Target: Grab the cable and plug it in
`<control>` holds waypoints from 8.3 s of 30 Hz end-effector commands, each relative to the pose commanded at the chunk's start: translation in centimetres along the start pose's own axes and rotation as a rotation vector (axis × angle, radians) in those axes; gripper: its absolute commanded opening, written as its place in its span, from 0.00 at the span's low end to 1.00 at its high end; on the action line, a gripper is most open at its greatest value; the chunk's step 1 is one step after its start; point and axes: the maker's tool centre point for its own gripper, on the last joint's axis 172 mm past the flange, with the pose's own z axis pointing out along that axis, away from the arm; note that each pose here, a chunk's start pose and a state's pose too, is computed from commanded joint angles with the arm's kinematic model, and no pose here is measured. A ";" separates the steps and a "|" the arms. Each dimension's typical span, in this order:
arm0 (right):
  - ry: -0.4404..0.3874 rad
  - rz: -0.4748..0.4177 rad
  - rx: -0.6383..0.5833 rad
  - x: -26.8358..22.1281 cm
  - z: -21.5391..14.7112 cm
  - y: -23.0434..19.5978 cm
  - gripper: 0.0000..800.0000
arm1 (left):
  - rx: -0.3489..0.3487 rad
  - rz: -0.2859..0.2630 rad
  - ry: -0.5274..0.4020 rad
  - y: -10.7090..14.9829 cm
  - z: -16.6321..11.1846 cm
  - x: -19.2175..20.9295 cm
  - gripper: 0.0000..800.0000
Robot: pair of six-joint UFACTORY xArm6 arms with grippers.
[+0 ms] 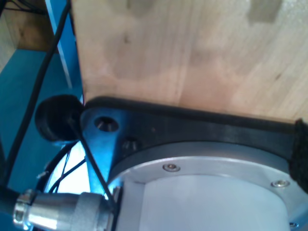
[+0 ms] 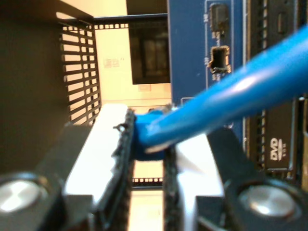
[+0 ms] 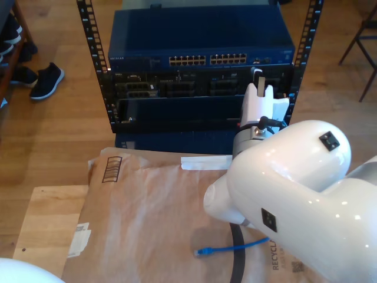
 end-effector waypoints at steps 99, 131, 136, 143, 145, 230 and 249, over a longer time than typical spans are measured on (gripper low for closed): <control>-0.069 -0.034 0.093 -1.7 5.9 1.7 0.00 | 0.000 0.000 0.002 0.0 -0.1 0.1 1.00; -0.072 -0.040 0.075 -1.7 6.0 2.3 0.00 | 0.000 0.000 0.002 0.0 -0.1 0.1 1.00; -0.070 -0.037 0.077 -1.7 5.9 2.2 0.00 | 0.000 0.000 0.002 0.0 -0.1 0.1 1.00; -0.059 -0.042 0.096 -1.2 5.4 2.0 0.00 | 0.000 0.000 0.002 0.0 -0.1 0.1 1.00; -0.059 -0.043 0.099 -1.1 5.3 1.9 0.00 | 0.000 0.000 0.002 0.0 -0.1 0.1 1.00; -0.055 -0.028 0.117 -1.6 6.6 2.0 0.00 | 0.000 0.000 0.002 0.0 -0.1 0.1 1.00; -0.055 -0.027 0.112 -1.7 6.6 2.2 0.00 | 0.000 0.000 0.002 0.0 -0.1 0.1 1.00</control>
